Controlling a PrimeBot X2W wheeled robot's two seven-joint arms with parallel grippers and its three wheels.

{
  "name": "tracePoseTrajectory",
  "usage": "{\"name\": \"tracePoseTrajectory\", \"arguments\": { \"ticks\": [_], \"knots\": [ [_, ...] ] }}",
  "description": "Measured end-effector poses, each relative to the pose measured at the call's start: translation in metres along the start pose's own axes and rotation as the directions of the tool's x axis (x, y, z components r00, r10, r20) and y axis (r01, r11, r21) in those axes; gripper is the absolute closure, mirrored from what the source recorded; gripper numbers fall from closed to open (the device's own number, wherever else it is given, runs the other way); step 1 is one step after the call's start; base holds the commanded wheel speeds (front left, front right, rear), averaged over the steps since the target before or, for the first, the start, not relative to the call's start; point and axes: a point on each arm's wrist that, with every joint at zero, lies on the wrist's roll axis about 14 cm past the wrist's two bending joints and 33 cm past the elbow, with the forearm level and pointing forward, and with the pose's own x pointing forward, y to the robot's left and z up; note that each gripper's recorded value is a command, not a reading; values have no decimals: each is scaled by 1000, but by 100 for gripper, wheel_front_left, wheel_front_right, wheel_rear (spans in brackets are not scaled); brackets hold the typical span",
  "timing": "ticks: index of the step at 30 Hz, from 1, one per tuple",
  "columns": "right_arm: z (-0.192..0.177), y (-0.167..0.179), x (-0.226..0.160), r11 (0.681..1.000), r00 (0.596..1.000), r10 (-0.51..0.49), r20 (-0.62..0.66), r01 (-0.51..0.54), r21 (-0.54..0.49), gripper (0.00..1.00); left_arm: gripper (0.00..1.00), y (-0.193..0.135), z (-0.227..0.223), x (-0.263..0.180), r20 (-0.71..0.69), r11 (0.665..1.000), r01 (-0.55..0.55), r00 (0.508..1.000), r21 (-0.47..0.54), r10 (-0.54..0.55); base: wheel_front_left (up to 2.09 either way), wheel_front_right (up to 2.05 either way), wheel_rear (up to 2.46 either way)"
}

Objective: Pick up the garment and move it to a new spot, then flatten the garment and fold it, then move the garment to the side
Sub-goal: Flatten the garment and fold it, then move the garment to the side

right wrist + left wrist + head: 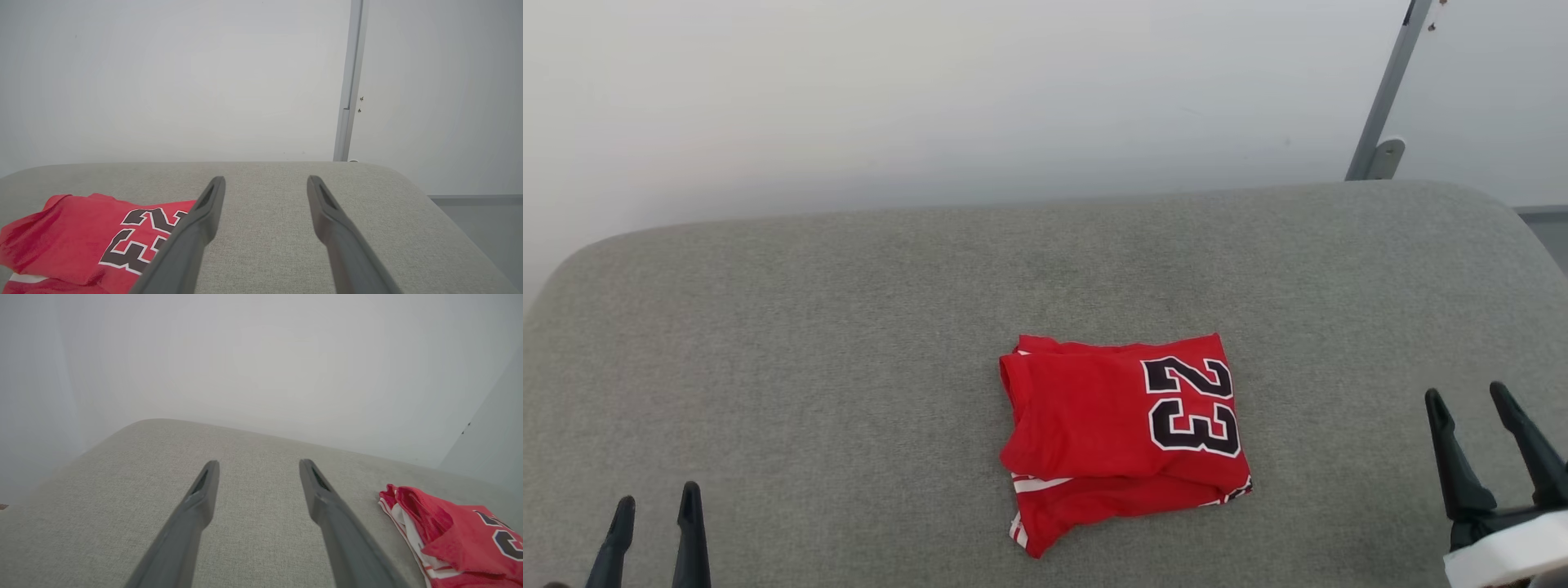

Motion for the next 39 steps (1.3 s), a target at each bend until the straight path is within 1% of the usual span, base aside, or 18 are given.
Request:
{"name": "tracePoseTrajectory", "arguments": {
  "ticks": [7,20,32,39],
  "knots": [
    [-4,11,-1,1000,1000,19,-6,-19,23,0,0,7,4,-9,20,999,-36,999,-6,36,0,0,0],
    [-7,28,3,997,999,52,-4,-51,50,0,0,6,10,-17,49,999,-51,997,-13,52,0,0,0],
    [-12,36,4,996,997,72,-16,-70,61,0,0,1,11,-16,53,999,-40,998,-5,40,0,0,0],
    [-16,42,6,994,996,90,-27,-88,66,0,0,-7,12,-11,58,1000,-18,998,-8,19,0,0,0]
  ]
}}
